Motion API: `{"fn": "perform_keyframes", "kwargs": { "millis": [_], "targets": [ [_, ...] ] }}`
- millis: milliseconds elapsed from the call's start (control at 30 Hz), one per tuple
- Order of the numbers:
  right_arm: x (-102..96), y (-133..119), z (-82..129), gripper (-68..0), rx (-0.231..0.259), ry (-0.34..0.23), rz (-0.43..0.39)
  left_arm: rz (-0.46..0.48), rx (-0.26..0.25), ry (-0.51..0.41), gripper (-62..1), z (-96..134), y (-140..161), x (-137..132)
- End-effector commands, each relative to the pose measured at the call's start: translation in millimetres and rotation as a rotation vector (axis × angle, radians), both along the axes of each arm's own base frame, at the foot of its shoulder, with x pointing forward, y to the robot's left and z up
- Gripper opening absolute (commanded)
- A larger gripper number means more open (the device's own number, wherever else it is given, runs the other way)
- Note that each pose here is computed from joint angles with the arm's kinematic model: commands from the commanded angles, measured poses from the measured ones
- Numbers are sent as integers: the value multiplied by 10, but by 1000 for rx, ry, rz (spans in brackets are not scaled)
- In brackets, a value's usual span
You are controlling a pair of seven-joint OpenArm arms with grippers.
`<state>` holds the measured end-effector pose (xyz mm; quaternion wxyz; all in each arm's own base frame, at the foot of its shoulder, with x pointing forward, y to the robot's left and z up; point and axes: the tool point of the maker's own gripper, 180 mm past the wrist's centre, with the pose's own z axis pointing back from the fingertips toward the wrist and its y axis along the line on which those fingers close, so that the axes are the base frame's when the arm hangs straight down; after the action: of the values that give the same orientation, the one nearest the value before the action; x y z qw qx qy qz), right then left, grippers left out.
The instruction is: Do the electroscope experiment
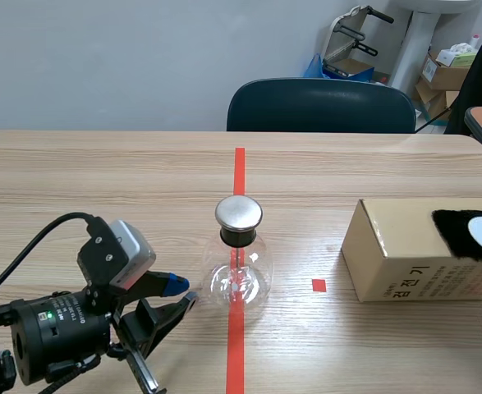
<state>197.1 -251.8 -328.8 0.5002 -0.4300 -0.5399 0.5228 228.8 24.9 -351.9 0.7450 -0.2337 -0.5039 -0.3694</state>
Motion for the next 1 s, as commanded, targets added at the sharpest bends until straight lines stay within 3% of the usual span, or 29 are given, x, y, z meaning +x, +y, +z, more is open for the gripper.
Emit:
{"fn": "perform_keyframes", "kwargs": {
  "millis": [0, 200, 400, 500, 600, 700, 767, 867, 933, 967],
  "targets": [
    [70, -19, 148, -666, -32, -77, -2, -12, -35, -11, -417, 106, -74, -44],
    [16, -62, -50, -666, -82, -8, -7, 1, -25, -16, -272, 168, -75, -102],
    [16, -128, -99, -667, -121, 15, -41, 18, -4, -13, -231, 221, -88, -108],
    [18, -134, -105, -667, -129, 18, -44, -11, -47, -52, -231, 402, -103, -188],
    [-1, 14, -116, -667, -126, 19, 38, -39, -102, -99, -231, 608, -113, -264],
    [-21, 148, -142, -667, -114, 24, 95, -61, -112, -119, -231, 700, -82, -326],
    [-11, 76, -162, -667, -112, 32, 41, -78, -127, -129, -231, 759, -66, -386],
    [15, -204, -157, -667, -123, 36, -116, -96, -144, -145, -231, 851, -48, -467],
    [16, -247, -156, -667, -126, 37, -140, -109, -153, -151, -231, 909, -48, -517],
    [19, -200, -156, -667, -127, 36, -111, -117, -152, -148, -231, 926, -49, -546]
  ]
}}
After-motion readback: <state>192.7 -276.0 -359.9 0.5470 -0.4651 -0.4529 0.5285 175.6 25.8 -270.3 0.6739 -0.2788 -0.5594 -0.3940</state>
